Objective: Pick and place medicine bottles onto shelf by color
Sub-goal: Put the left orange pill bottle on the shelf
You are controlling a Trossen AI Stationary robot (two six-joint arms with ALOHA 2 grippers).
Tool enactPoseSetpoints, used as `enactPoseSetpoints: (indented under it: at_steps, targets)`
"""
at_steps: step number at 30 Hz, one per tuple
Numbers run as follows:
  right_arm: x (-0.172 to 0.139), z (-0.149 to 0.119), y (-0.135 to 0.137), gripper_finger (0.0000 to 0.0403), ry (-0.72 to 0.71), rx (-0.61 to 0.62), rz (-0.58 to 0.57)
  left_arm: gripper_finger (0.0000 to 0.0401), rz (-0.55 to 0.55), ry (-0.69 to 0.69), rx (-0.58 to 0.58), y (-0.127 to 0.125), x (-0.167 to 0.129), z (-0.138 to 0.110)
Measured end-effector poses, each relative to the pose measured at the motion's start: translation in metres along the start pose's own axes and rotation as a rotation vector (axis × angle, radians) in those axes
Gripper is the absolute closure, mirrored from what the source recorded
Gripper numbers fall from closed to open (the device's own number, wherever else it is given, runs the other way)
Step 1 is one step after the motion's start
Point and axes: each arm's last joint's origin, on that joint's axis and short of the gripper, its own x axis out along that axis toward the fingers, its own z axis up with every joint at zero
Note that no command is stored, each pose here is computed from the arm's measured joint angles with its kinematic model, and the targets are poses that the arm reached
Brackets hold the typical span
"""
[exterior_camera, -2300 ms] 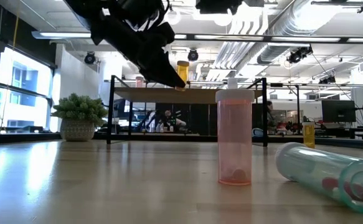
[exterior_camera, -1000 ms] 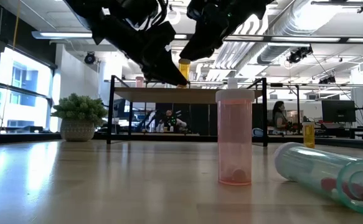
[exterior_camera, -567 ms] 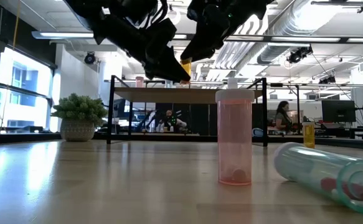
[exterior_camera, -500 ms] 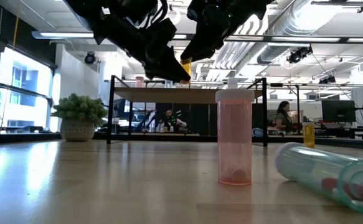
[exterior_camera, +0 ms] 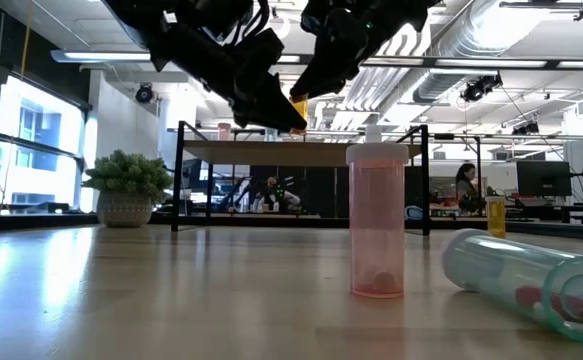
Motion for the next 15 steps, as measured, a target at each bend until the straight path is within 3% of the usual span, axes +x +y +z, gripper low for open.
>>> enactPoseSetpoints:
  at_steps: [8, 15]
  targets:
    - [0.0000, 0.0000, 0.0000, 0.0288, 0.000, 0.026, 0.001, 0.0299, -0.002, -0.001, 0.006, 0.0000, 0.0000, 0.0000]
    - [-0.0001, -0.0006, -0.0005, 0.0288, 0.009, 0.031, -0.020, 0.0262, 0.001, -0.003, 0.015, 0.0001, 0.0000, 0.0002]
